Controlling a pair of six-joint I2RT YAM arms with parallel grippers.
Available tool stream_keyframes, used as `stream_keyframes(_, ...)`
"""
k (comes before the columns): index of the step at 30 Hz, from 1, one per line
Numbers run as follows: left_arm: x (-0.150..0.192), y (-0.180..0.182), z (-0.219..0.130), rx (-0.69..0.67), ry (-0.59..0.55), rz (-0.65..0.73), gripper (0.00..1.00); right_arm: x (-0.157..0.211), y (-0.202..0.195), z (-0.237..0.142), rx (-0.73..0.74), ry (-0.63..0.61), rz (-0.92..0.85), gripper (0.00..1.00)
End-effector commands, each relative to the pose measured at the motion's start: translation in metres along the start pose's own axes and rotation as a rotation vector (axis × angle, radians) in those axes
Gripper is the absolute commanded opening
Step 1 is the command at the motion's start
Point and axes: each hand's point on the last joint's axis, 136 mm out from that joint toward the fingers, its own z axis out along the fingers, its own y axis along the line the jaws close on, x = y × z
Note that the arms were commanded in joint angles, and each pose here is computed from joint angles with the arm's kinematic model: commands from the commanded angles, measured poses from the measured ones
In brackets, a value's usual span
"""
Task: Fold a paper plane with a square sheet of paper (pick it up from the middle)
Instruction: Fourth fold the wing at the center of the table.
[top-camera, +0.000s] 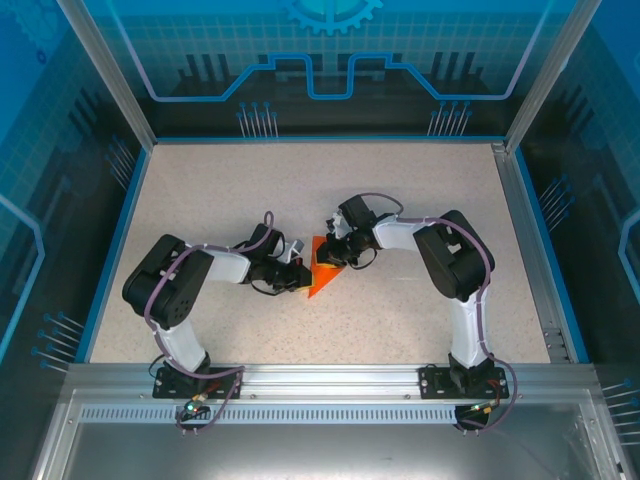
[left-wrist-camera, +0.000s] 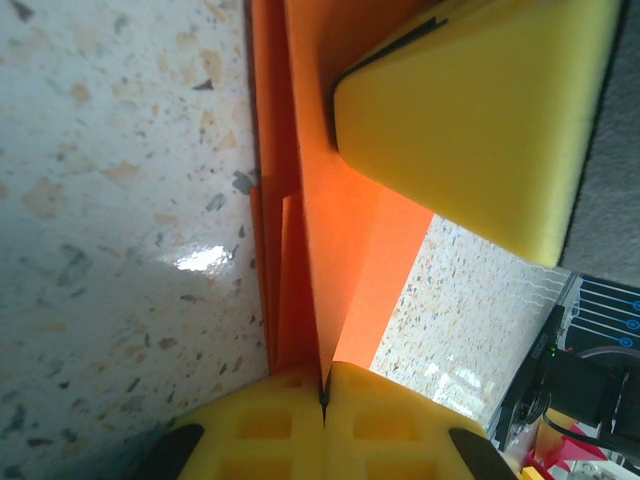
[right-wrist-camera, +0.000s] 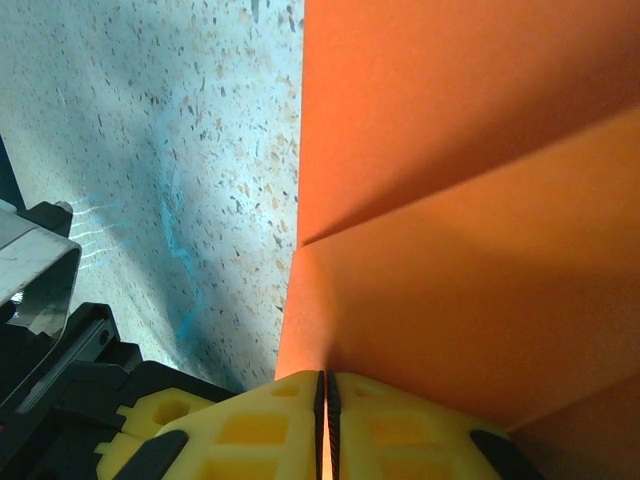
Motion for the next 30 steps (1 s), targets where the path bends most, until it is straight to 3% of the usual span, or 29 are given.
stream_keyframes(1, 0.020, 0.042, 0.010, -0.142, 0.054, -0.098, 0.05, 0.006, -0.025, 0.008, 0.068, 0.028, 0.044, 0.12)
stream_keyframes(10, 0.018, 0.022, 0.003, -0.077, 0.043, -0.084, 0.19, 0.014, -0.036, 0.008, 0.101, 0.046, 0.048, 0.12)
stream_keyframes(18, 0.016, 0.010, -0.006, -0.053, 0.020, -0.064, 0.22, 0.019, -0.039, 0.009, 0.100, 0.054, 0.049, 0.12)
stream_keyframes(25, 0.016, 0.003, -0.012, -0.038, 0.001, -0.056, 0.21, 0.021, -0.041, 0.010, 0.101, 0.059, 0.049, 0.12)
stream_keyframes(30, 0.017, 0.001, -0.012, -0.026, 0.005, -0.049, 0.14, 0.021, -0.041, 0.010, 0.101, 0.059, 0.049, 0.12)
